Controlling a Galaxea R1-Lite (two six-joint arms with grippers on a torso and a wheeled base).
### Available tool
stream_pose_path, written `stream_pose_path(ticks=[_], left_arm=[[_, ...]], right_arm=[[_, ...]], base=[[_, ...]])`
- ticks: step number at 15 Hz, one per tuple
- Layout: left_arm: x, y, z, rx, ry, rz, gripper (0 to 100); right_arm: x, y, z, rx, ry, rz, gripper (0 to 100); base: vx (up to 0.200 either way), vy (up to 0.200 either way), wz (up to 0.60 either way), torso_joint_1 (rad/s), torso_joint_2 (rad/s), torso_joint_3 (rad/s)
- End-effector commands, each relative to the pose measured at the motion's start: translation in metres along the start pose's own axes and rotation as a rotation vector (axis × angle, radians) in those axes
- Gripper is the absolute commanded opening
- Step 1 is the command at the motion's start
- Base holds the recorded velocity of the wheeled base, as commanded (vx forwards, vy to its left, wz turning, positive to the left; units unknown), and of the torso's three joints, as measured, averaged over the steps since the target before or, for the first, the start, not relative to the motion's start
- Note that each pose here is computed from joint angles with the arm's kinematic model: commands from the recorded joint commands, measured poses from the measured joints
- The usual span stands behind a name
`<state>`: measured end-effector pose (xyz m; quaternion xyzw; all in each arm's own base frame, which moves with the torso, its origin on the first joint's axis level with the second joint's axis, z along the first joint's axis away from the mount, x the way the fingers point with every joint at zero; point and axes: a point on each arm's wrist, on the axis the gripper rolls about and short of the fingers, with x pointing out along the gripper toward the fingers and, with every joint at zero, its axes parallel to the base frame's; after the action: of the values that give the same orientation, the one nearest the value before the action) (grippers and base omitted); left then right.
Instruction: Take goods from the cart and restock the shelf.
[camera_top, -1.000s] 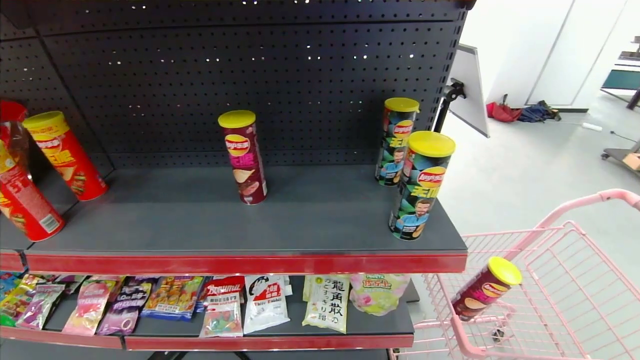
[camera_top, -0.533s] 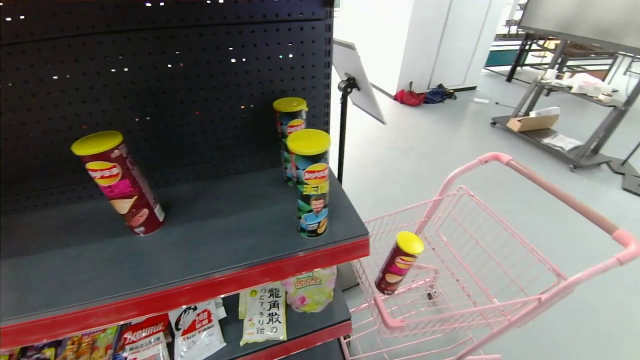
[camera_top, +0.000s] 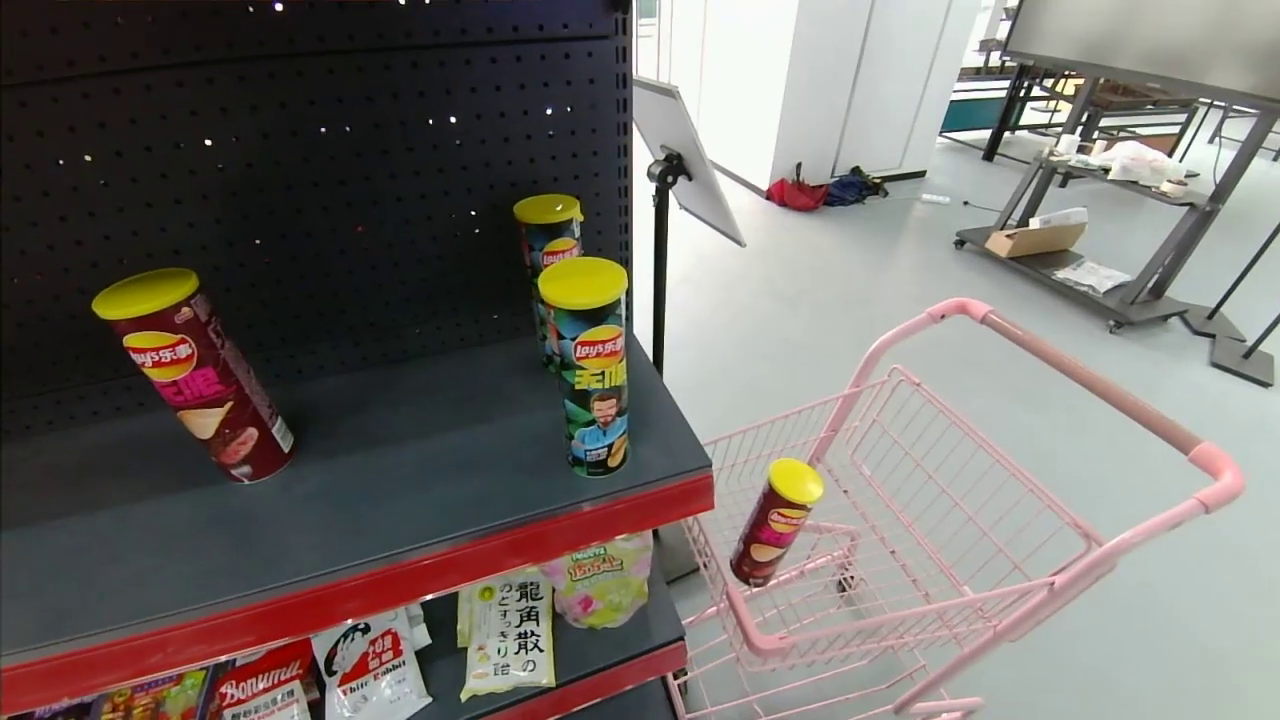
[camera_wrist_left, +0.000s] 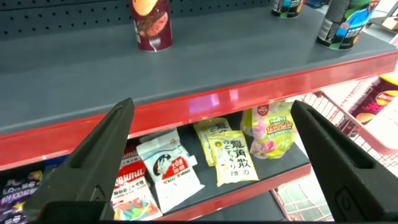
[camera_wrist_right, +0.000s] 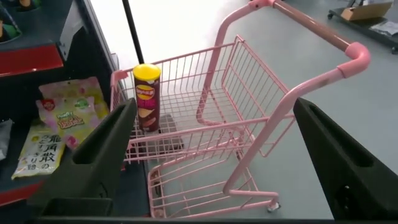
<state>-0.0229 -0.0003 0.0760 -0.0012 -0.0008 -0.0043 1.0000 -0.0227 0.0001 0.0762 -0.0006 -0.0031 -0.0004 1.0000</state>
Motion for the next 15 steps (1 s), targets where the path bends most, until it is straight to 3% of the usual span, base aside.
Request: stream_pose_path(ticks=[1,15], left_arm=[[0.0001,0.0,0.0,-0.001,0.002,0.002,100],[0.0001,0.0,0.0,-0.001,0.002,0.001,100]], right_arm=[[0.0001,0.0,0.0001,0.0,0.0,0.001,100],[0.0001,0.0,0.0001,0.001,0.0,-0.001,100]], base=[[0.0,0.0,0.0,-0.144,0.32,0.183],[0.0,0.0,0.0,-0.145,0.36,0.217]])
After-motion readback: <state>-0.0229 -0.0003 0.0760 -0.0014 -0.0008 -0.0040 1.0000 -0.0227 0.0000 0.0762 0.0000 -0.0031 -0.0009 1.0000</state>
